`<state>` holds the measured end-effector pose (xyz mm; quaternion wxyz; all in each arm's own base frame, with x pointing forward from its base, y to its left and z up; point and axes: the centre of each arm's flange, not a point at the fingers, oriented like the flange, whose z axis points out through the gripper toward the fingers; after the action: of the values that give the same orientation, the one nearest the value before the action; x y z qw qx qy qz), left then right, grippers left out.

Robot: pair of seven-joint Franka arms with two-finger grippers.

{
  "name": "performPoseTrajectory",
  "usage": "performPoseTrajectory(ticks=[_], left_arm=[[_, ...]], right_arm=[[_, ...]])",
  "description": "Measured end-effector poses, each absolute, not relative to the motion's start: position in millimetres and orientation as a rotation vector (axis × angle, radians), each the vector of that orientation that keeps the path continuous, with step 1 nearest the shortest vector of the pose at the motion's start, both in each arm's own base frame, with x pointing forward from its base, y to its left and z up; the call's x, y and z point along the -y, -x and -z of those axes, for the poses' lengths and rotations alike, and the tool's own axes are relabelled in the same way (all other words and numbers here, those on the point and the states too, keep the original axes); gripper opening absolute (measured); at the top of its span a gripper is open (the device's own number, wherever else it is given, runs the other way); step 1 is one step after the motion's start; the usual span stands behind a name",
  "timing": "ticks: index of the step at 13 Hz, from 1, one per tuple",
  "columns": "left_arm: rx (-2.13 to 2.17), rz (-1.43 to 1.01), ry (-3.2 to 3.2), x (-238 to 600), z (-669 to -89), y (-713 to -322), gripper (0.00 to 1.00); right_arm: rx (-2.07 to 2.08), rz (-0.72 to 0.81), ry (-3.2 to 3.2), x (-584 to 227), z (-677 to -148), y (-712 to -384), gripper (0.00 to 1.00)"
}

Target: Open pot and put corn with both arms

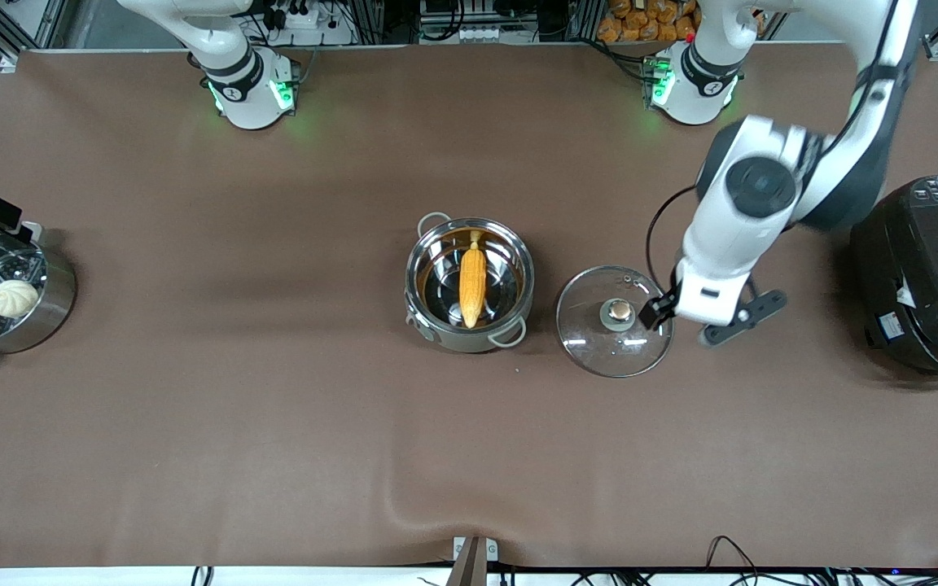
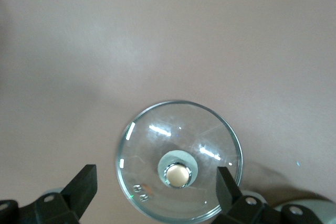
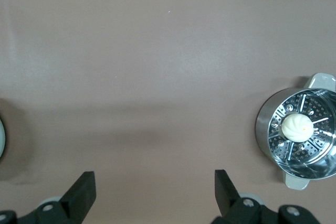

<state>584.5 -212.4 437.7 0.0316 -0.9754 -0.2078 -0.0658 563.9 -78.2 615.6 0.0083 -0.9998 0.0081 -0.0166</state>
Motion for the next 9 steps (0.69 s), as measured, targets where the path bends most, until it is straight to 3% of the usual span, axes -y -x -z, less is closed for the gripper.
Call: performPoseTrajectory(ticks=[9], left_arm=[[0.055, 0.11, 3.026, 132, -556, -537, 1.0]], right_arm=[[-0.048, -0.101, 3.111, 71, -613, -550, 1.0]])
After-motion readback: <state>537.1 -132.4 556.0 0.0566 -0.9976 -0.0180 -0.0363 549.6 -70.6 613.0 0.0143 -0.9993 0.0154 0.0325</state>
